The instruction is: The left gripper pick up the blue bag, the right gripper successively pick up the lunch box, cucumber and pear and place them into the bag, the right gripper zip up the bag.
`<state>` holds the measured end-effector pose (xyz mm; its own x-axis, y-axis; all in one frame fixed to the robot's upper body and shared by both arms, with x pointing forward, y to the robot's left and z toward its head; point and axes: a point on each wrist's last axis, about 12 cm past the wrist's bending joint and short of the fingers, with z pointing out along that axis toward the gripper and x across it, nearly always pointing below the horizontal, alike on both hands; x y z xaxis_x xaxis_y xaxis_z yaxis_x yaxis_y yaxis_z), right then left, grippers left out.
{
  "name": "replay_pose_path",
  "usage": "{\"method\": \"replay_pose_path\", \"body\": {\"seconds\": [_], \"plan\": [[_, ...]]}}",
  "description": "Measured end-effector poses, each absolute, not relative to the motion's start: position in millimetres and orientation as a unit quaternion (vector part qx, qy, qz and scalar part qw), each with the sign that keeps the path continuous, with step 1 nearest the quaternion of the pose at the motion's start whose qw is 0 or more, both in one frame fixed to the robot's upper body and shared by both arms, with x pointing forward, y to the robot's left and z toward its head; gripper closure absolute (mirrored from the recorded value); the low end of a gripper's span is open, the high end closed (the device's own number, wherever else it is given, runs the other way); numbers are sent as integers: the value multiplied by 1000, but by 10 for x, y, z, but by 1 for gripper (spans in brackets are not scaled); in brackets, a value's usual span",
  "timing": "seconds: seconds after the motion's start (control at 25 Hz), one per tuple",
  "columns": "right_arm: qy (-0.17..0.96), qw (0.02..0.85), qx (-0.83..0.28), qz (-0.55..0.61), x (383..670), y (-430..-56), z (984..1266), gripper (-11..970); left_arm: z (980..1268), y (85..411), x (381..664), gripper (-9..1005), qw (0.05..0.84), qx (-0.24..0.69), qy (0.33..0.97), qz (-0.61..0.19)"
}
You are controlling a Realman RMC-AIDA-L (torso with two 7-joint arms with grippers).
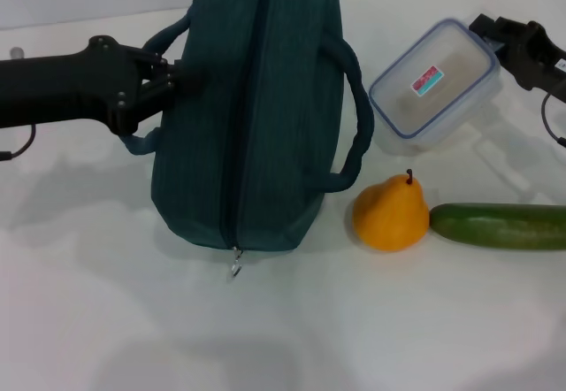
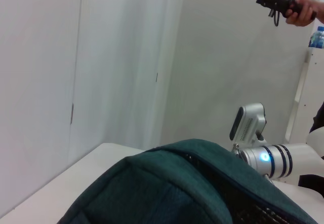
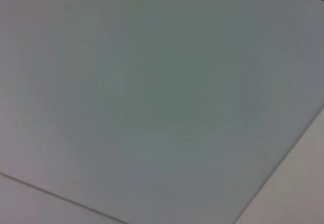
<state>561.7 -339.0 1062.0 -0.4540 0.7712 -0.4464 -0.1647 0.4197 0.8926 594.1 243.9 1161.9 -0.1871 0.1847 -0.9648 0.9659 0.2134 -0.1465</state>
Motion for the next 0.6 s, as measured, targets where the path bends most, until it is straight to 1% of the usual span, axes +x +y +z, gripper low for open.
{"method": "replay_pose_path", "body": {"seconds": [0.16,0.36,0.6], "plan": [[690,478,205,502,5576,-3414,10653,753,11606,2440,5922,948,450,450,635,-439],[693,479,197,502,5510,-3486,10655,783,11599,2438,5896,948,451,448,631,-445],[688,502,167,496,5362,-3629,10717,812,11563,2453,5848,948,462,442,622,-451]]}}
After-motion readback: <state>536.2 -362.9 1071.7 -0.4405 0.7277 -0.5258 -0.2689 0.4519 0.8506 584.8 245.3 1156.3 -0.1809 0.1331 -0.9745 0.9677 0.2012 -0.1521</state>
